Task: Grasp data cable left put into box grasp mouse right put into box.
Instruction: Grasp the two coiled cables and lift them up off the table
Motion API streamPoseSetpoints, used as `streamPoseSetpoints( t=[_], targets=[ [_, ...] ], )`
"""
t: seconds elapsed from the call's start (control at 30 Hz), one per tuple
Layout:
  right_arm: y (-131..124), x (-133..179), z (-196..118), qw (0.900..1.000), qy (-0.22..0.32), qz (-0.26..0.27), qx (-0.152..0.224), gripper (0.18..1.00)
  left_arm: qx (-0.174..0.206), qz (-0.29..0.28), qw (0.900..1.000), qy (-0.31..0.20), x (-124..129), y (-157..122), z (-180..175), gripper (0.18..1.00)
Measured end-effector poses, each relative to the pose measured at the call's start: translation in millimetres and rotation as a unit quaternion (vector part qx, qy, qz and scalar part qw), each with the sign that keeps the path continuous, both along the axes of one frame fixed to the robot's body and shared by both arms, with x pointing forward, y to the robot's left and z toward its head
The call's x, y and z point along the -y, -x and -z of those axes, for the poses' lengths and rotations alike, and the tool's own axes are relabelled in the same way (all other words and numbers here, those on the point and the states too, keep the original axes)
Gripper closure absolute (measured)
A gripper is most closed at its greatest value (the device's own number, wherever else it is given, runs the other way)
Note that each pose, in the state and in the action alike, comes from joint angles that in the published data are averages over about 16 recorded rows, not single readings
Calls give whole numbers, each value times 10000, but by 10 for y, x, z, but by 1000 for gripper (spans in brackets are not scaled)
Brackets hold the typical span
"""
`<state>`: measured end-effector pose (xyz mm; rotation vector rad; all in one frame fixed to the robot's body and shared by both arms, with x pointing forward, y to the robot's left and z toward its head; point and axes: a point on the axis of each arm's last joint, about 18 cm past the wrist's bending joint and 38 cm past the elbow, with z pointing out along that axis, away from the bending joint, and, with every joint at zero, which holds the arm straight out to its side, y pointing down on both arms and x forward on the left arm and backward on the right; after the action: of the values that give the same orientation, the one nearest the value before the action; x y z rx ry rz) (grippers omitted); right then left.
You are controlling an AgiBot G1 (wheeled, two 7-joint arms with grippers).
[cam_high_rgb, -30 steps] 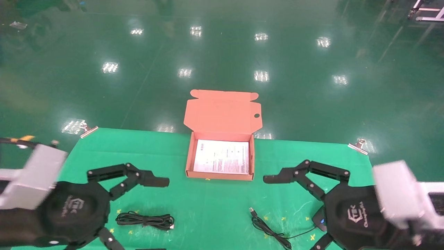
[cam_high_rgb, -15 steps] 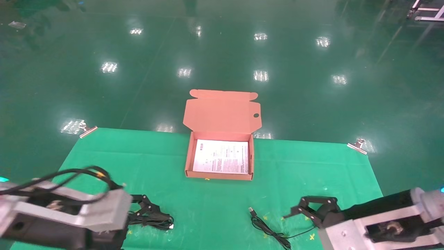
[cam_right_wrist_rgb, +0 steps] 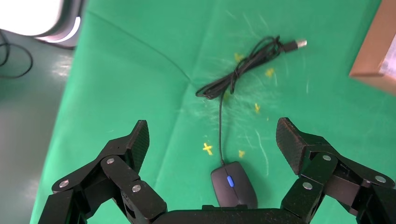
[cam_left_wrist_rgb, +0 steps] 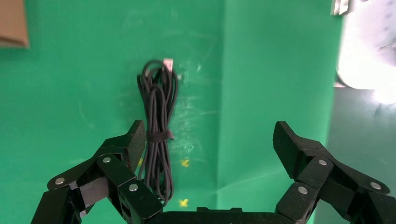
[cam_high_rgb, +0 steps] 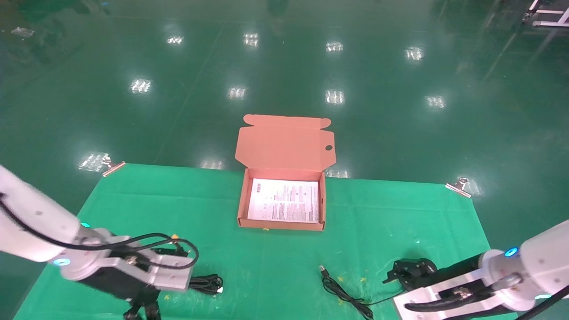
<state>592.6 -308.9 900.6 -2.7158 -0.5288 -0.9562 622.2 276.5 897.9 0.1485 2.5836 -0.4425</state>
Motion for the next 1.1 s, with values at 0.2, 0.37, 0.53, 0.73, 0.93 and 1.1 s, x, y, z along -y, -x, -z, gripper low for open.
streamPoseSetpoints(
  t=[0.2,0.37,0.53,0.73,0.93,1.1],
  targets=[
    [-198,-55,186,9989,-183,418,49,178,121,-336,9993,-68,-27,-250,189,184],
    [-376,-124,328,9964,-409,739,39,178,185,-601,9980,7,-61,-436,303,184],
    [-559,-217,461,9928,-655,1004,-36,178,198,-867,9959,142,-110,-600,378,184],
    [-761,-347,602,9885,-889,1212,-147,178,150,-1111,9933,296,-172,-742,459,184],
    [-914,-467,734,9862,-989,1305,-244,178,71,-1252,9913,406,-229,-813,540,184],
    [-997,-534,832,9860,-976,1321,-300,178,47,-1299,9905,448,-271,-842,589,184]
  ],
)
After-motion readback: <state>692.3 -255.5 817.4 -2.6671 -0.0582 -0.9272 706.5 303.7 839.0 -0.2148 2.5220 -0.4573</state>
